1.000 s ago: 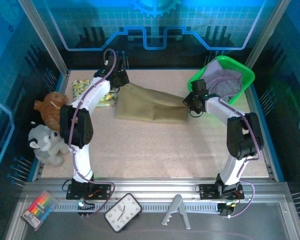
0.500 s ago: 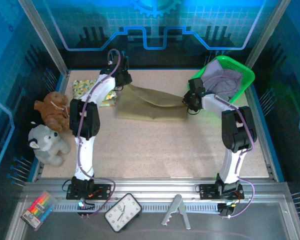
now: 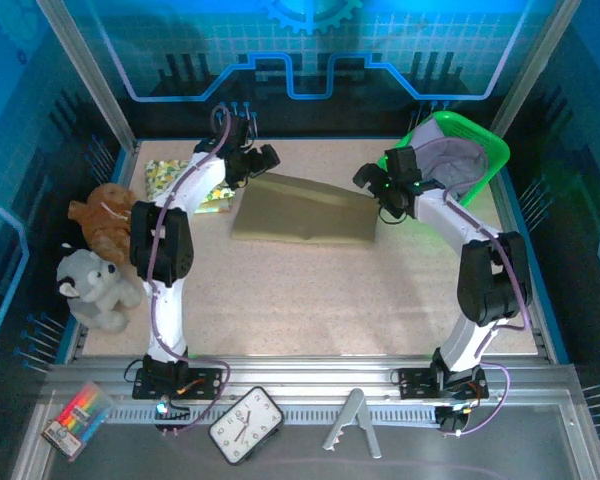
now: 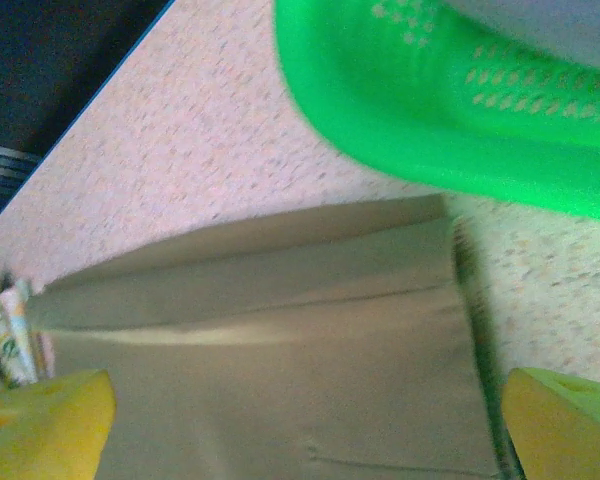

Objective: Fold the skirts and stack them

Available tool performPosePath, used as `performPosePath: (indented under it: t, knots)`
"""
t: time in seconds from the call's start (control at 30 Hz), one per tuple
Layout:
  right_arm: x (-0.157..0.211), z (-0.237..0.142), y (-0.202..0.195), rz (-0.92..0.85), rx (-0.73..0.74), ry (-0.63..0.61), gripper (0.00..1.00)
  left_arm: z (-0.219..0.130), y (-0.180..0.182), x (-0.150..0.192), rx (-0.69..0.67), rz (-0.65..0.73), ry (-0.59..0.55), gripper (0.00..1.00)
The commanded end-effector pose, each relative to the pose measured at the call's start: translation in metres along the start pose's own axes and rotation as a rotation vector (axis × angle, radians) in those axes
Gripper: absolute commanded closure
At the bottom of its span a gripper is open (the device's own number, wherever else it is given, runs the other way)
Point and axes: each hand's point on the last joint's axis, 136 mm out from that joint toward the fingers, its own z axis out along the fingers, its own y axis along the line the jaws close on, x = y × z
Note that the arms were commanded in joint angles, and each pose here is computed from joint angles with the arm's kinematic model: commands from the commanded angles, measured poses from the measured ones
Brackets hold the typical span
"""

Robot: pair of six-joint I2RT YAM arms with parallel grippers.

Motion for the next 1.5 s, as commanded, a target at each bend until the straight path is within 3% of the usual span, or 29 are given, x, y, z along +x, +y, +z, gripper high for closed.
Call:
performPosePath:
  t: [0.0,0.2,0.4,0.53,0.8,1.0,1.27,1.33,1.47]
  knots:
    - [0.023,0.011,0.017,-0.061,-0.053,0.092,0.0,-0.005,-0.034,0.02,0.183,-0.052,0.092,0.01]
    - [0.042,0.055,0.028,-0.084,-0.084,0.194,0.0,0.033,-0.027,0.024,0.178,-0.096,0.133,0.01]
    - [0.045,0.102,0.016,-0.153,0.003,0.206,0.0,0.084,-0.009,0.029,0.129,-0.108,0.166,0.01]
    - [0.061,0.111,0.008,-0.174,0.046,0.282,0.0,0.098,0.007,0.046,0.095,-0.118,0.202,0.01]
    - [0.11,0.087,-0.026,-0.21,0.067,0.421,0.0,0.078,0.048,0.117,0.049,-0.155,0.264,0.01]
    - [0.132,0.049,-0.048,-0.244,0.063,0.475,0.0,0.033,0.058,0.172,0.041,-0.152,0.288,0.01]
    - [0.109,0.004,0.001,-0.216,-0.077,0.397,0.0,-0.024,0.013,0.153,0.154,-0.109,0.228,0.01]
    - [0.104,0.006,0.011,-0.202,-0.099,0.373,0.0,-0.022,0.0,0.148,0.198,-0.109,0.235,0.01]
    - [0.098,0.028,0.011,-0.167,-0.068,0.352,0.0,0.006,0.001,0.138,0.163,-0.129,0.233,0.01]
